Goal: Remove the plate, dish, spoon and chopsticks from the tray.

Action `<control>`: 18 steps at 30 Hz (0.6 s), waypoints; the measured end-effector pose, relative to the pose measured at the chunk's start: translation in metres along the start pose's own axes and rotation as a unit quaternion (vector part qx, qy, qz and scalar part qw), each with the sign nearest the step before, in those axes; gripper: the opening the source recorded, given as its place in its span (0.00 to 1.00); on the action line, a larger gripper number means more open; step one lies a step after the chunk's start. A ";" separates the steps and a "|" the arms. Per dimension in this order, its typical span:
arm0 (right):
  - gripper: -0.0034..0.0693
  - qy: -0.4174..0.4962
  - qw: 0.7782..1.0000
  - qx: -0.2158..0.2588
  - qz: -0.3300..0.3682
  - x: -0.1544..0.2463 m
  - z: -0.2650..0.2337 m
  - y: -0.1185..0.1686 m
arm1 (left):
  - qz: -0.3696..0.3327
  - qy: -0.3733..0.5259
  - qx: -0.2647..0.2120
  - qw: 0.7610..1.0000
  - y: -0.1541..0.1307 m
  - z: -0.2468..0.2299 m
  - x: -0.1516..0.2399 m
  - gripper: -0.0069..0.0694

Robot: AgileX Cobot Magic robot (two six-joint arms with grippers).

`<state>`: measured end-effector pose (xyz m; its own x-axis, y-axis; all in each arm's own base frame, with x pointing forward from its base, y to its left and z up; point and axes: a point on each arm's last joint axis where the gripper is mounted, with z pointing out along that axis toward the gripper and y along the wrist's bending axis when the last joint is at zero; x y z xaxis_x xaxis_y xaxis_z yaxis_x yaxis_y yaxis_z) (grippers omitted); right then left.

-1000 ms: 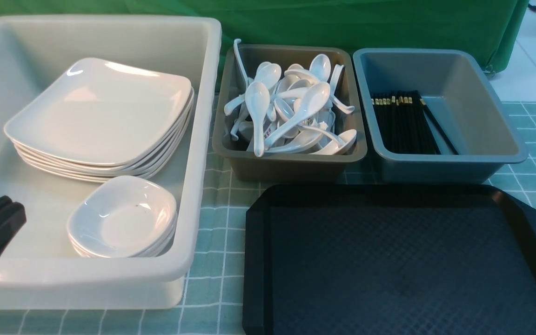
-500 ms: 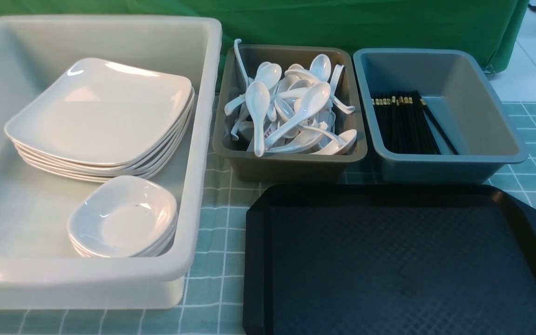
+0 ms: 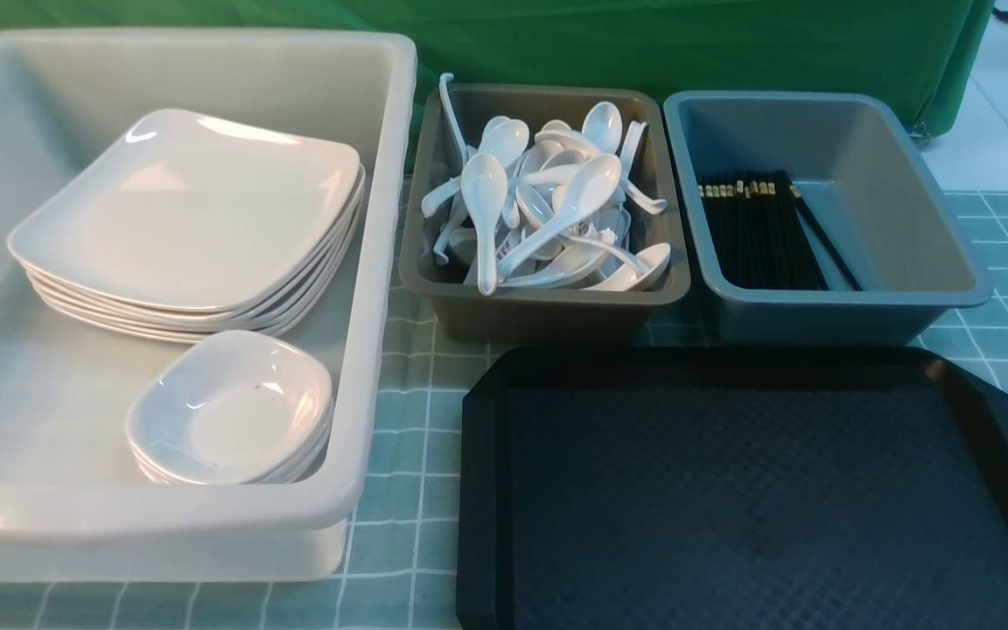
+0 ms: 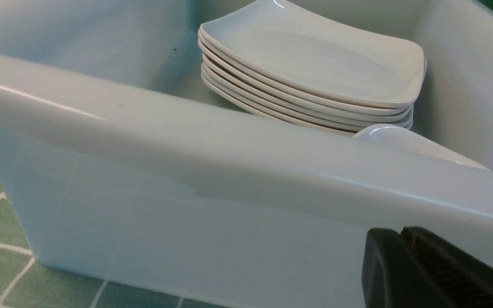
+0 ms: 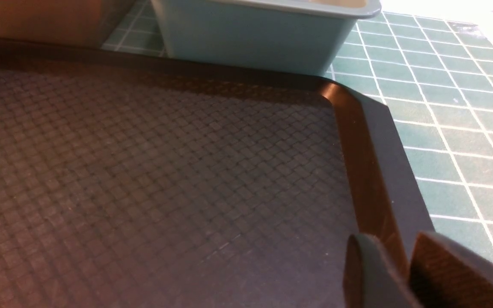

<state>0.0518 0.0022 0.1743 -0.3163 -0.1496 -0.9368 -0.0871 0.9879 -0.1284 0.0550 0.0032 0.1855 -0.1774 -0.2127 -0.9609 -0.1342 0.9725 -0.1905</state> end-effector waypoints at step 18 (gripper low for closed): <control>0.37 0.000 1.000 0.000 0.000 0.000 0.000 0.000 | 0.006 -0.002 -0.002 1.000 0.000 0.000 0.000 0.11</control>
<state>0.0518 0.0022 0.1743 -0.3163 -0.1493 -0.9368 -0.0870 0.9879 -0.1281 0.0550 0.0037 0.1858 -0.1748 -0.2006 -0.9639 -0.1363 0.9745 -0.1781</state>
